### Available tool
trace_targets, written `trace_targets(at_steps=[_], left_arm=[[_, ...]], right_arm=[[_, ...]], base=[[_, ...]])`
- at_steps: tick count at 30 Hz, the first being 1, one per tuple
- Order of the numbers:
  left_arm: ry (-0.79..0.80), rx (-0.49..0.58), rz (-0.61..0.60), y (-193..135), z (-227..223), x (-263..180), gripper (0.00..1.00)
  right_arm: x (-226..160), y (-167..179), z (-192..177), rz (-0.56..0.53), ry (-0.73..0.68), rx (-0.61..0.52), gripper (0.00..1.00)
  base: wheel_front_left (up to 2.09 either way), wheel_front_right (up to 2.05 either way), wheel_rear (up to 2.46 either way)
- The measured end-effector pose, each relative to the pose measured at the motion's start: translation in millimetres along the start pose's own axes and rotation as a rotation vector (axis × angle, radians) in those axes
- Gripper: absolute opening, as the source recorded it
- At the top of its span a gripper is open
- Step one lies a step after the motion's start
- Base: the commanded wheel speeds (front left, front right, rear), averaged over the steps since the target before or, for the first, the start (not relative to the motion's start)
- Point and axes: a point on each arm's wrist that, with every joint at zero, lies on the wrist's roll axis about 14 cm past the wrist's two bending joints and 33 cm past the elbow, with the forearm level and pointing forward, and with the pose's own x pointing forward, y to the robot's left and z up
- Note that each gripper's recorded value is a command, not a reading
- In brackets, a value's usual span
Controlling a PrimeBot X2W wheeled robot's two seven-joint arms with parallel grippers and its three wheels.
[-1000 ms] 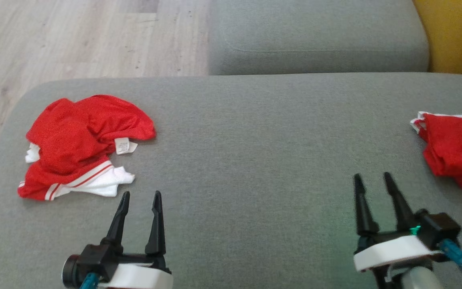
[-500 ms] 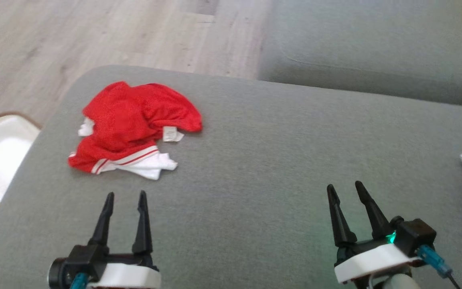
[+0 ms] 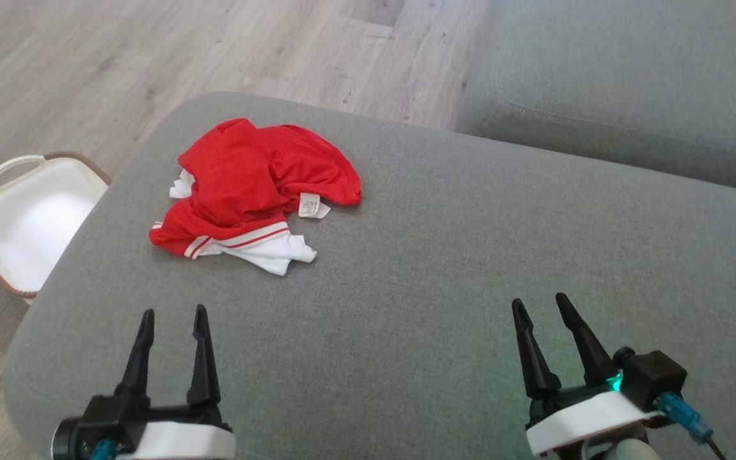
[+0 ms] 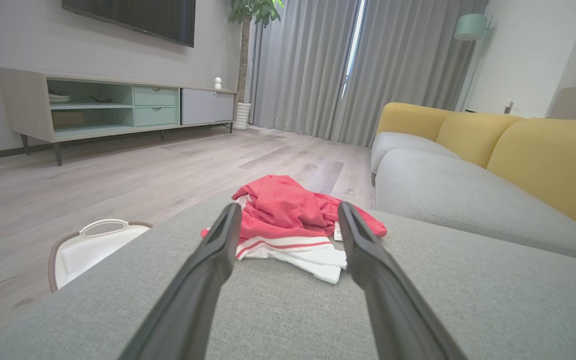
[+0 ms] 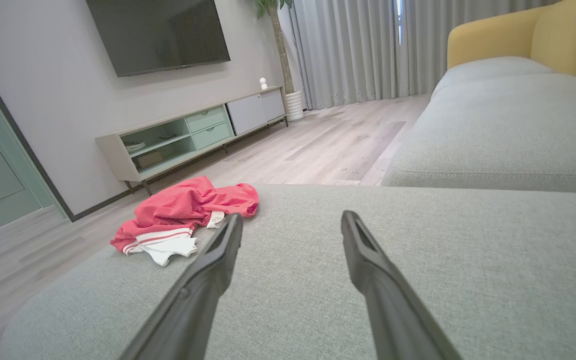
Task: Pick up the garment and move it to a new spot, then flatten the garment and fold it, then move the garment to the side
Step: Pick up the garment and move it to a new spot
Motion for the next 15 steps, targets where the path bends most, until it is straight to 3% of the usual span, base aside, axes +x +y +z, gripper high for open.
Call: trace_targets(at_steps=[8,15], left_arm=[[-0.015,0.045,0.018,10.3,8.6,22.7,1.0],[-0.023,0.186,-0.061,14.4,29.2,95.9,1.0]], right_arm=[[1.0,-18.3,-8.8,-0.046,0.017,0.022,1.0],[17.7,-60.9,6.3,-0.134,-0.042,-0.006,1.0]], base=[[0.0,0.0,0.0],[0.0,0.0,0.0]])
